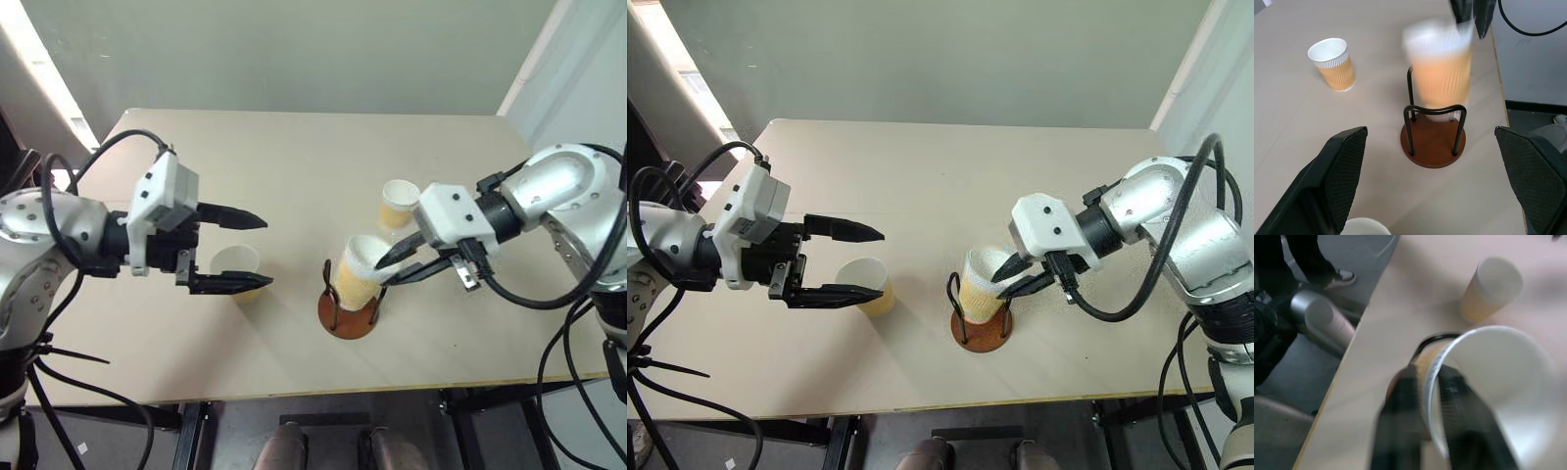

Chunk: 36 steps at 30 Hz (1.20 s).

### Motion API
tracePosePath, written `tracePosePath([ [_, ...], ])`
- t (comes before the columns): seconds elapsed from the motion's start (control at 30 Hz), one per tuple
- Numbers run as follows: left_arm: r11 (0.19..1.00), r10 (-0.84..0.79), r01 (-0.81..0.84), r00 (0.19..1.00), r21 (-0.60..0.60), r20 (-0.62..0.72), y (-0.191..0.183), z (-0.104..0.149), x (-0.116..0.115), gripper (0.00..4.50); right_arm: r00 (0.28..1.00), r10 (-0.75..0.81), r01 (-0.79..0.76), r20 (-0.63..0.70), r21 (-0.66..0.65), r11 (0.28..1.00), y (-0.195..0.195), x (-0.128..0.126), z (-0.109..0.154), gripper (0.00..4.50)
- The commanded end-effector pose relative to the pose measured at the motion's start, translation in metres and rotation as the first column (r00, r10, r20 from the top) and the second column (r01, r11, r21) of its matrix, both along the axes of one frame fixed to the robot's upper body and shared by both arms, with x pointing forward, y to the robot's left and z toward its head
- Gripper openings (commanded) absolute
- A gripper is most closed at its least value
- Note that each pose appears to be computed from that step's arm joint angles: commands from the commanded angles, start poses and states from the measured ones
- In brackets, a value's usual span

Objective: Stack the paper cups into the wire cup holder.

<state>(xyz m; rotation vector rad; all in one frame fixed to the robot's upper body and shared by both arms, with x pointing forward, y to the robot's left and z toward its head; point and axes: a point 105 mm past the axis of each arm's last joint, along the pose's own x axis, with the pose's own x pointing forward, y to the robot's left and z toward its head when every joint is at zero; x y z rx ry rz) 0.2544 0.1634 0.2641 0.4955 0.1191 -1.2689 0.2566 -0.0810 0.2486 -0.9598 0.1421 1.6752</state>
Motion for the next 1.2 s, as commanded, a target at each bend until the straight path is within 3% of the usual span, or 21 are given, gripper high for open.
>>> tracePosePath([
  [0.03,1.0,-0.001,0.001,0.999,0.005,0.045,0.0,0.009,-0.003,4.5,0.999,0.017,-0.017,0.042,0.007,1.0,0.002,-0.001,0.008,1.98],
  [0.13,1.0,0.023,-0.023,0.997,-0.002,0.068,0.0,0.012,0.004,4.5,0.998,-0.013,0.01,0.065,0.048,0.999,0.004,0.006,0.018,2.95],
  [0.27,0.993,0.118,-0.117,0.983,-0.018,0.14,0.0,0.013,0.029,4.5,0.973,-0.188,0.166,0.13,0.165,0.972,-0.008,0.042,0.043,4.34],
  [0.43,0.974,0.227,-0.218,0.956,-0.065,0.187,-0.008,0.016,0.062,4.5,0.855,-0.472,0.424,0.216,0.232,0.875,-0.045,0.109,0.05,4.34],
  [0.67,0.985,0.174,-0.168,0.967,-0.048,0.188,-0.029,0.006,0.066,4.5,0.731,-0.599,0.597,0.327,0.119,0.794,-0.08,0.166,0.01,4.34],
  [0.9,0.986,0.167,-0.163,0.97,-0.037,0.177,-0.03,0.004,0.058,4.5,0.744,-0.586,0.592,0.321,0.088,0.801,-0.066,0.183,-0.013,4.34],
  [1.2,0.977,0.211,-0.211,0.962,-0.021,0.174,-0.022,0.006,0.046,4.5,0.776,-0.557,0.57,0.297,0.048,0.82,-0.052,0.186,-0.032,4.34],
])
